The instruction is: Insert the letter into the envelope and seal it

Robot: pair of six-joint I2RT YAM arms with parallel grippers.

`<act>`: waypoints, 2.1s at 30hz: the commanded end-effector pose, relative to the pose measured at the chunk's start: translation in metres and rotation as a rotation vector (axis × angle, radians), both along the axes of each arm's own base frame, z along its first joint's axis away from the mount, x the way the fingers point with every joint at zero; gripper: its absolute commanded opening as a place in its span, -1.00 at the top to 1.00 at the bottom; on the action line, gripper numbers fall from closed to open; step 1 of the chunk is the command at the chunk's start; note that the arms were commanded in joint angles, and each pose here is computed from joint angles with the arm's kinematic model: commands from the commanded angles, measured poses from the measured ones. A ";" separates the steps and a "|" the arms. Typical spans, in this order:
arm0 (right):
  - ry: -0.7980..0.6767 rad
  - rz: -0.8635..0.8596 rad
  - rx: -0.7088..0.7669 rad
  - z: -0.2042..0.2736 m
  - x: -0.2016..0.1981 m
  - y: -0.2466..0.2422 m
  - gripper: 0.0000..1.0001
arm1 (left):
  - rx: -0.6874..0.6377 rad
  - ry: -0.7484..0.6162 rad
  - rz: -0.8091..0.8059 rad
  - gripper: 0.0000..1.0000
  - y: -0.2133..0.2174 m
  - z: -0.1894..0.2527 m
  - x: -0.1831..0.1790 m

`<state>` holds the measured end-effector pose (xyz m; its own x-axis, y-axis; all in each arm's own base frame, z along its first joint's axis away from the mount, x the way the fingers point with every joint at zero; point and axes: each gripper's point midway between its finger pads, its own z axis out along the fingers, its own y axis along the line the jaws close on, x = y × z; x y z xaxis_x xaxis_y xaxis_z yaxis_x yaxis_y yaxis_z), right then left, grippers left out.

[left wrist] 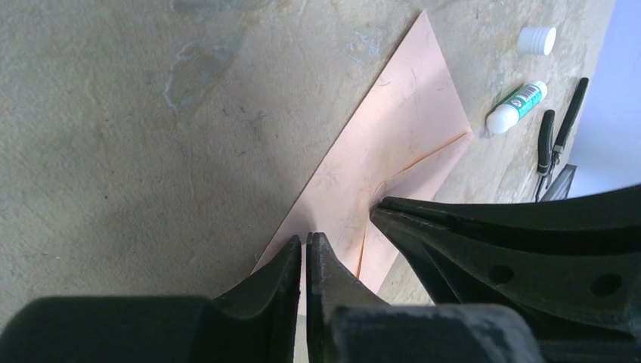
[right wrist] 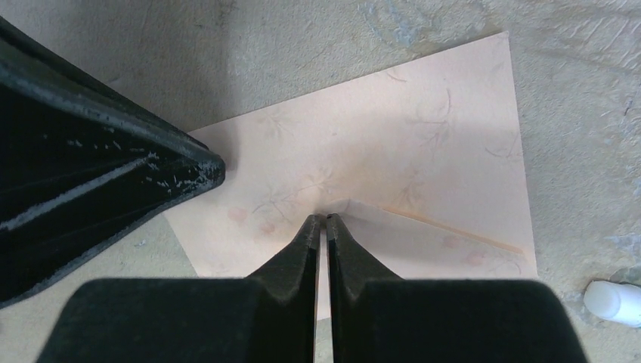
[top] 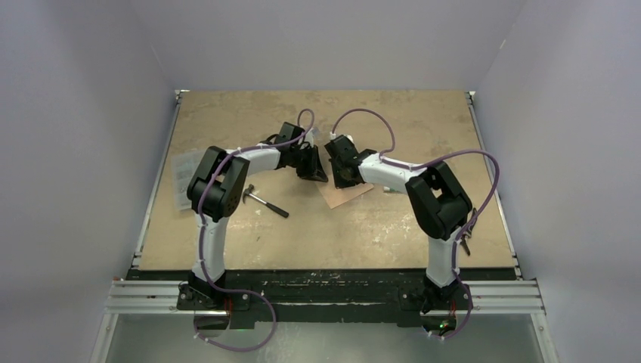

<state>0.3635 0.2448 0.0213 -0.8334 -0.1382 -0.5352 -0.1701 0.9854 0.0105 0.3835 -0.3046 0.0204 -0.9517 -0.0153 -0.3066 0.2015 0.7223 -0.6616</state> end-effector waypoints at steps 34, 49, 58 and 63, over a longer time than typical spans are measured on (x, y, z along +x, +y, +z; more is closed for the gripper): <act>0.216 -0.056 0.142 -0.046 -0.026 -0.009 0.82 | -0.138 0.070 -0.151 1.00 -0.036 0.002 -0.066; -0.012 -0.017 -0.028 -0.027 0.009 -0.041 0.80 | 0.276 0.229 -0.048 1.00 0.022 -0.084 -0.081; -0.098 -0.057 -0.100 -0.016 0.036 -0.061 0.83 | 0.332 0.235 -0.066 1.00 0.033 -0.092 -0.086; -0.165 0.050 0.073 0.033 0.045 -0.026 0.80 | 0.305 0.230 -0.061 1.00 0.026 -0.089 -0.080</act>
<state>0.4062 0.2125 0.0253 -0.7562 -0.1121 -0.6446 -0.1583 0.9873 0.0140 0.3173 -0.3394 0.0113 -0.9828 0.1023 -0.1537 0.1817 0.6828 -0.7076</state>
